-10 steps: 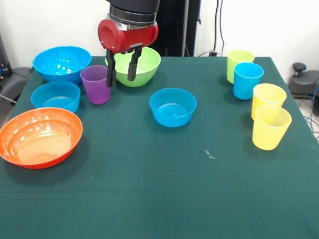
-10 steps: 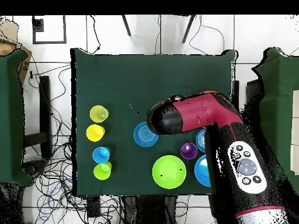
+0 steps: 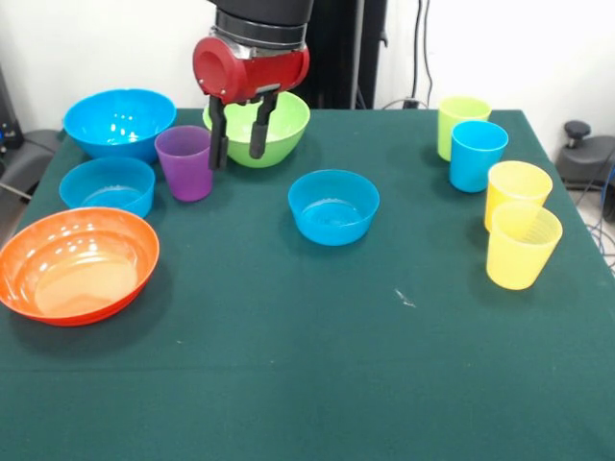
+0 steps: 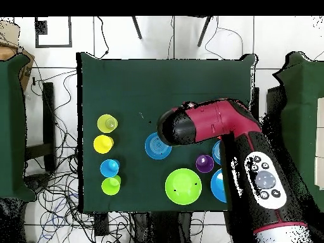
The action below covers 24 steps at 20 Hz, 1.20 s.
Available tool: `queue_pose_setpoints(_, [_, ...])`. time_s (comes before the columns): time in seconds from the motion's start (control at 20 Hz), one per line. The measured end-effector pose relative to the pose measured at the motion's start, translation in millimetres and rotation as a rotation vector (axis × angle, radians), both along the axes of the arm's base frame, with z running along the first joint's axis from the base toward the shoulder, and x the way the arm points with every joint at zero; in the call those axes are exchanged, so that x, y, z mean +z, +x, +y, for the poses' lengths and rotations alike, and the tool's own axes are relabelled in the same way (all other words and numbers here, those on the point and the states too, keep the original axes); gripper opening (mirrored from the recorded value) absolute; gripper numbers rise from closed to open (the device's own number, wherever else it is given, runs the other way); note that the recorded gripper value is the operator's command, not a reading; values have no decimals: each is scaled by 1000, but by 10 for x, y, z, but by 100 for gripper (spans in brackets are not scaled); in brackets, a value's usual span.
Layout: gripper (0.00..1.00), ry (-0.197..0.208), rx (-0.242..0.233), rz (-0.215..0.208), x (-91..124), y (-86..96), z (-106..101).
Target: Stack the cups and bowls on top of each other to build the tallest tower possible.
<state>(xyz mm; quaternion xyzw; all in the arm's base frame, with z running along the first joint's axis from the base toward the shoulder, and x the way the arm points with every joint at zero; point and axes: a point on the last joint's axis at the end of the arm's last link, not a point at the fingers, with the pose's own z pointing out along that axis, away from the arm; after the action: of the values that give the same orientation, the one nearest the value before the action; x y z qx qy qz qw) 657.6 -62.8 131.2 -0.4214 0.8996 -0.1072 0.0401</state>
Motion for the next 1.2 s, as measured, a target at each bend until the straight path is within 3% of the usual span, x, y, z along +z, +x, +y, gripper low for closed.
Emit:
queue_pose_setpoints(0.55, [100, 0, 49, -5, 13, 29, 319])
queue_pose_setpoints(0.8, [100, -3, 59, -31, 7, 53, 288])
queue_pose_setpoints(1.2, [100, -25, 72, -88, -34, 77, 26])
